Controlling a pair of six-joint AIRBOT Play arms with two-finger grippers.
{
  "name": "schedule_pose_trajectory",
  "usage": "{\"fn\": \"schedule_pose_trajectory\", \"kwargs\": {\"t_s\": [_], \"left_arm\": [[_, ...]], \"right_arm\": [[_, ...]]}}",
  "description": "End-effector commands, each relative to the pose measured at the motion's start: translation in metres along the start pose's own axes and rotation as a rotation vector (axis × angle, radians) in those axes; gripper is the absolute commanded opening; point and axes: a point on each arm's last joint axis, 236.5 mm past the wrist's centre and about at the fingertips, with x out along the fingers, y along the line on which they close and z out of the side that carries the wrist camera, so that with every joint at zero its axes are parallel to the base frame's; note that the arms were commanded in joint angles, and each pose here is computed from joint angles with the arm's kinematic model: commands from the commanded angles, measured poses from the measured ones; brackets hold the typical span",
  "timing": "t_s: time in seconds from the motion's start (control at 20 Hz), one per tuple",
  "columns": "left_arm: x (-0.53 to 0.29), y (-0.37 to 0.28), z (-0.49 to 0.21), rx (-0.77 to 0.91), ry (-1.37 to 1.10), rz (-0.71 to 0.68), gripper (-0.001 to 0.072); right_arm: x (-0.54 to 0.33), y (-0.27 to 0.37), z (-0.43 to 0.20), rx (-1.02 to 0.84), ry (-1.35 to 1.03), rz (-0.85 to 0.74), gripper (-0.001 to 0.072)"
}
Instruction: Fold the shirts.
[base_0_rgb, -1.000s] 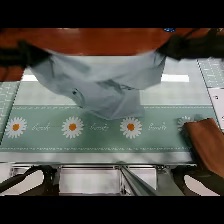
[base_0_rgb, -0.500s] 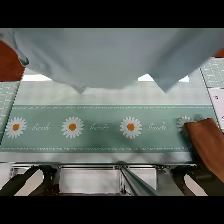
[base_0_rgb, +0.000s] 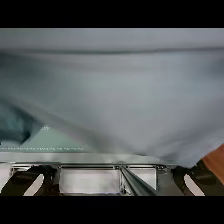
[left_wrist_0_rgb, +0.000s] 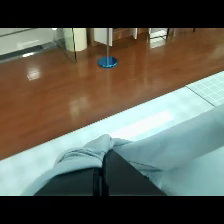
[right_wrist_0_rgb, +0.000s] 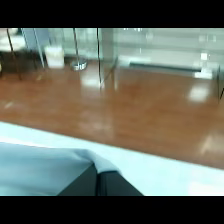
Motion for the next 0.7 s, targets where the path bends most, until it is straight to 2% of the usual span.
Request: {"fn": "schedule_pose_trajectory", "kwargs": {"t_s": [0.0, 0.2, 0.4, 0.65], "left_arm": [[-0.003, 0.014, -0.024, -0.007, 0.091, 0.049, 0.0016], [0.062, 0.036, -0.073, -0.064, 0.293, 0.047, 0.0016], [0.181, 0.071, -0.179, -0.163, 0.590, 0.036, 0.0016], [0.335, 0.114, -0.297, -0.340, 0.697, 0.082, 0.0016]], "right_arm": [[0.002, -0.002, -0.020, 0.034, 0.077, -0.008, 0.0029], [0.060, -0.009, -0.084, 0.106, 0.290, 0.030, 0.0029], [0.158, -0.039, -0.179, 0.204, 0.460, 0.006, 0.0027], [0.285, -0.088, -0.286, 0.310, 0.615, -0.077, 0.0027]]}}
